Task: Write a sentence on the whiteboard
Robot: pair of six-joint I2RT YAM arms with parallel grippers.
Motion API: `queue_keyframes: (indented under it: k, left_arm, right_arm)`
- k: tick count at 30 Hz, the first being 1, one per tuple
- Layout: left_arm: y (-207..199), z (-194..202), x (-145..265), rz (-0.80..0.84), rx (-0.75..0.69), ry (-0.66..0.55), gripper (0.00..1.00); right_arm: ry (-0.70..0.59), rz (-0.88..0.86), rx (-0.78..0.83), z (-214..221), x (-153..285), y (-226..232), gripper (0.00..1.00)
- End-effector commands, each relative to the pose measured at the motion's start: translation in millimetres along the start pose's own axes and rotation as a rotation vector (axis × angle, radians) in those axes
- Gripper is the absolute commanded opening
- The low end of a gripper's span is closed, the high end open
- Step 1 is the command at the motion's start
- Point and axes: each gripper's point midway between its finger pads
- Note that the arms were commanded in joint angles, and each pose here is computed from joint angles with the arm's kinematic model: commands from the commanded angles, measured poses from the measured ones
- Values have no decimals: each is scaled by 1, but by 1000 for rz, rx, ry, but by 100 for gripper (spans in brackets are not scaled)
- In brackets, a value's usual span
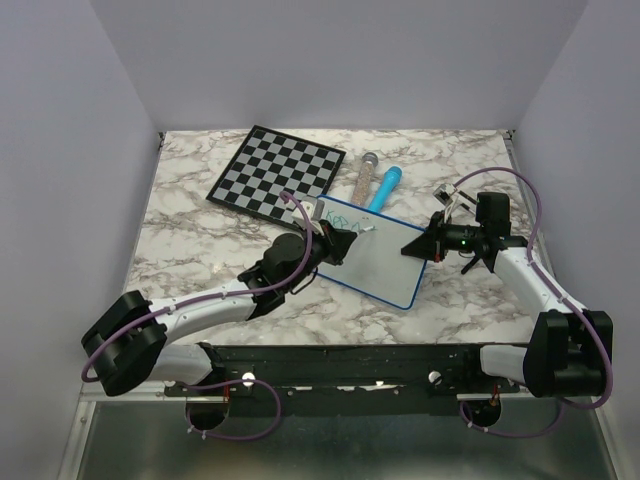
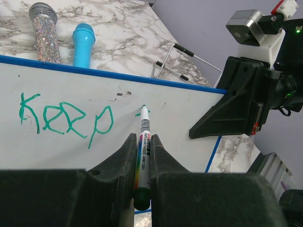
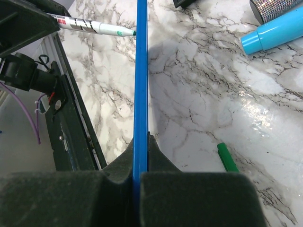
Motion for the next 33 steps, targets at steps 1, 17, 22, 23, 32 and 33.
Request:
queue_keyframes:
  k: [1,17,22,23,32,33]
  left_arm:
    - [-3,-19,-6,-3,-6,-52,0]
    - [1,-11,-4,-14,-13,-16,0]
    - [2,-4,-1,-11,-8,8,0]
    - [2,-2,-1,-12,-5,11,0]
    - [4,4,6,-12,5,30,0]
    - [4,4,7,-13,6,33,0]
  right_arm:
    - [-21,-21,66,-14,0,9,1]
    - [-22,-20,67,-14,1,9,1]
    - [-21,-21,66,-14,0,9,1]
    - [-22,-20,67,-14,1,9,1]
    - [-23,-18,67,-14,1,9,1]
    - [-21,-21,66,-14,1,9,1]
Point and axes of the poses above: each gripper's point midway between its finger pads, its own x axis back along the fingers, its own y axis along the line the jaws close on, z = x × y, and after that the axes turned 15 degrees about -x, right-handed
